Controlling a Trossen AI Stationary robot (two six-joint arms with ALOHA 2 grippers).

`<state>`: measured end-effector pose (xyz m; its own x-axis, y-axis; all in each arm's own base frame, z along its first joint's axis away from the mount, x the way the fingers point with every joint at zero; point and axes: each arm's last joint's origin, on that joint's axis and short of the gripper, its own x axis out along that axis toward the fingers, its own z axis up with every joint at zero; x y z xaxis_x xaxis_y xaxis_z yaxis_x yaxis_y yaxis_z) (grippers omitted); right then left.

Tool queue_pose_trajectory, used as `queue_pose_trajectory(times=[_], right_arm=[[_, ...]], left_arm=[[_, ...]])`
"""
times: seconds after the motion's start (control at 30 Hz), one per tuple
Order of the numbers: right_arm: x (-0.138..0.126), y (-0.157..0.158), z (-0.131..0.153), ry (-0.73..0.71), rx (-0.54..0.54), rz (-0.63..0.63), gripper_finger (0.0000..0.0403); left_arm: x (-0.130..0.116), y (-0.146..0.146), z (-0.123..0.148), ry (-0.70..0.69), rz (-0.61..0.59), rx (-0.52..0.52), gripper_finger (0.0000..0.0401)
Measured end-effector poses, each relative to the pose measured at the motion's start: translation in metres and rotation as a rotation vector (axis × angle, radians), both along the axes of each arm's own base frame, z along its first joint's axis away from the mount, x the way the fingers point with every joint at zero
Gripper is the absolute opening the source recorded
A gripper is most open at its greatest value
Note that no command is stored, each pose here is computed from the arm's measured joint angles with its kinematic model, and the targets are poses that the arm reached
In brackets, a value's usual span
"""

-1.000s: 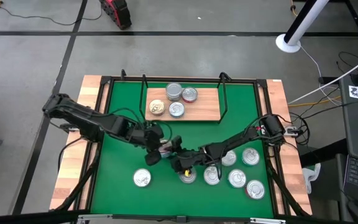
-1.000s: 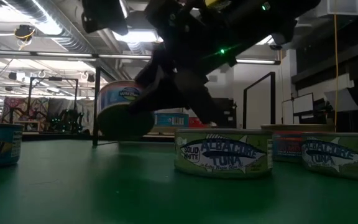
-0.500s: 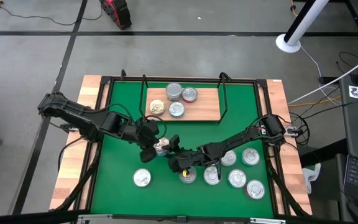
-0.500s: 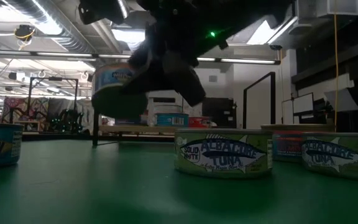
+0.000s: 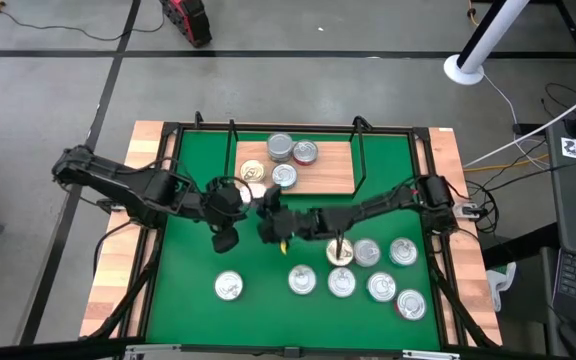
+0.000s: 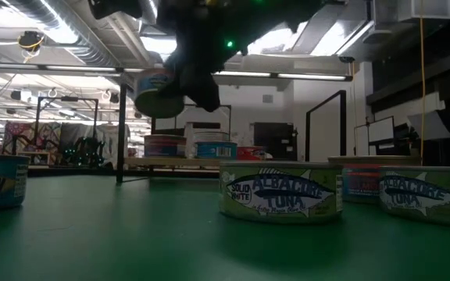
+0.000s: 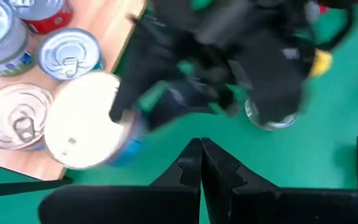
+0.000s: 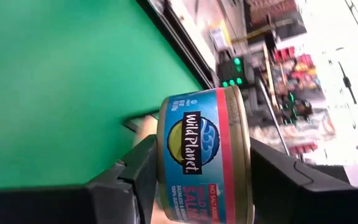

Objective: Stack canned seafood by type on shelf
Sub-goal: Stack the blue pink tuna can on top of the other blue pink tuna can on the shelf

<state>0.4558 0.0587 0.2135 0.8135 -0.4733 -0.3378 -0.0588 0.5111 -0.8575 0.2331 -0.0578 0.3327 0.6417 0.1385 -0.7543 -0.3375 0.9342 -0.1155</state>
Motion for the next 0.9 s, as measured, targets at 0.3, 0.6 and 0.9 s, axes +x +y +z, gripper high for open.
queue_pose_trajectory(times=[0.3,0.6,0.9], right_arm=[[0.006,-0.072,0.002,0.008,0.043,-0.023,0.0192],[0.004,-0.118,0.001,0.006,0.097,-0.012,0.0192],[0.007,-0.116,0.000,-0.009,0.125,0.059,0.0192]], left_arm=[[-0.006,0.003,0.005,-0.009,-0.031,0.067,0.0000],[-0.005,0.003,0.005,-0.009,-0.040,0.094,0.0000],[-0.005,0.003,0.005,-0.013,-0.031,0.105,0.0000]])
